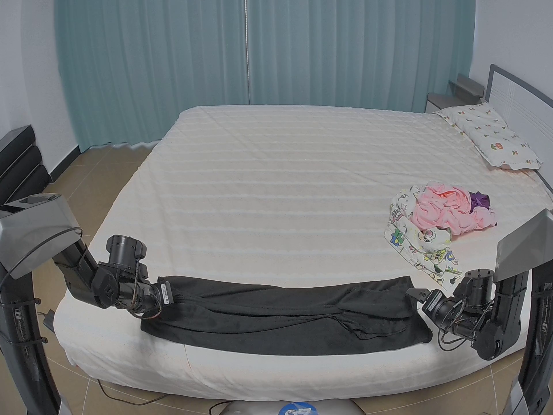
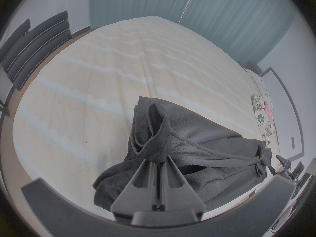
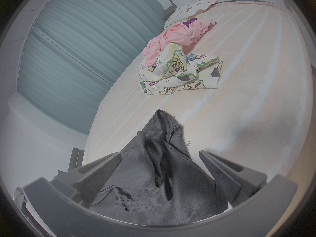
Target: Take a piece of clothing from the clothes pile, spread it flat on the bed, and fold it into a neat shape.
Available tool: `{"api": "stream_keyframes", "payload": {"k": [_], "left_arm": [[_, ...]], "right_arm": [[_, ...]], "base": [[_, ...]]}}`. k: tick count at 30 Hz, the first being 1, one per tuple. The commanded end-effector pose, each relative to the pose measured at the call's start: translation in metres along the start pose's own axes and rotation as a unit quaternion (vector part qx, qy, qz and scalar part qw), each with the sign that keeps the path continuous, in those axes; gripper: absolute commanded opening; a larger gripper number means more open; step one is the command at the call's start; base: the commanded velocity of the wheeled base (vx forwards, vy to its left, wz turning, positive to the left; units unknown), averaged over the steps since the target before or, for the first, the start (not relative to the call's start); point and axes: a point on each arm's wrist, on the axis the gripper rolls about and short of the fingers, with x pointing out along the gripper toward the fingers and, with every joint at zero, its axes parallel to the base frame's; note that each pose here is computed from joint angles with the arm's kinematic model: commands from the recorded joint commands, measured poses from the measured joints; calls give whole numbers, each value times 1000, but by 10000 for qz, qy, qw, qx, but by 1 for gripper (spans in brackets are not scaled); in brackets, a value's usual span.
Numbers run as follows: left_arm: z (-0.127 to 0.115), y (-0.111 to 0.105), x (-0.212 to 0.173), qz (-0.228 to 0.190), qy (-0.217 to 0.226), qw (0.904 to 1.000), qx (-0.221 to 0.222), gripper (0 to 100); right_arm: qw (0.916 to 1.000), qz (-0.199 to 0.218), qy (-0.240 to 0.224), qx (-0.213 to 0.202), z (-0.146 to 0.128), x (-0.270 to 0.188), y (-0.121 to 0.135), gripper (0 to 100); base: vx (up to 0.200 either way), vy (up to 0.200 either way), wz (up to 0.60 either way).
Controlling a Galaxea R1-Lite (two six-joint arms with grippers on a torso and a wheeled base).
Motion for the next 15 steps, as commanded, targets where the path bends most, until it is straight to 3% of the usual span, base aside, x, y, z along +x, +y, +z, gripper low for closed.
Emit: {"api": "stream_keyframes", "payload": {"k": [1, 5, 15], "left_arm": [[2, -6, -5, -61, -74, 10000, 20, 0], [2, -17, -7, -165, -111, 9997, -109, 0], [1, -28, -14, -255, -179, 9995, -82, 0]], "right_arm": [[10000, 70, -57, -11, 1, 1, 1, 100], [10000, 70, -57, -11, 1, 2, 1, 100], [10000, 80, -57, -15, 1, 2, 2, 100]], "base": [[0, 0, 0], [0, 0, 0], [0, -200, 0]]}}
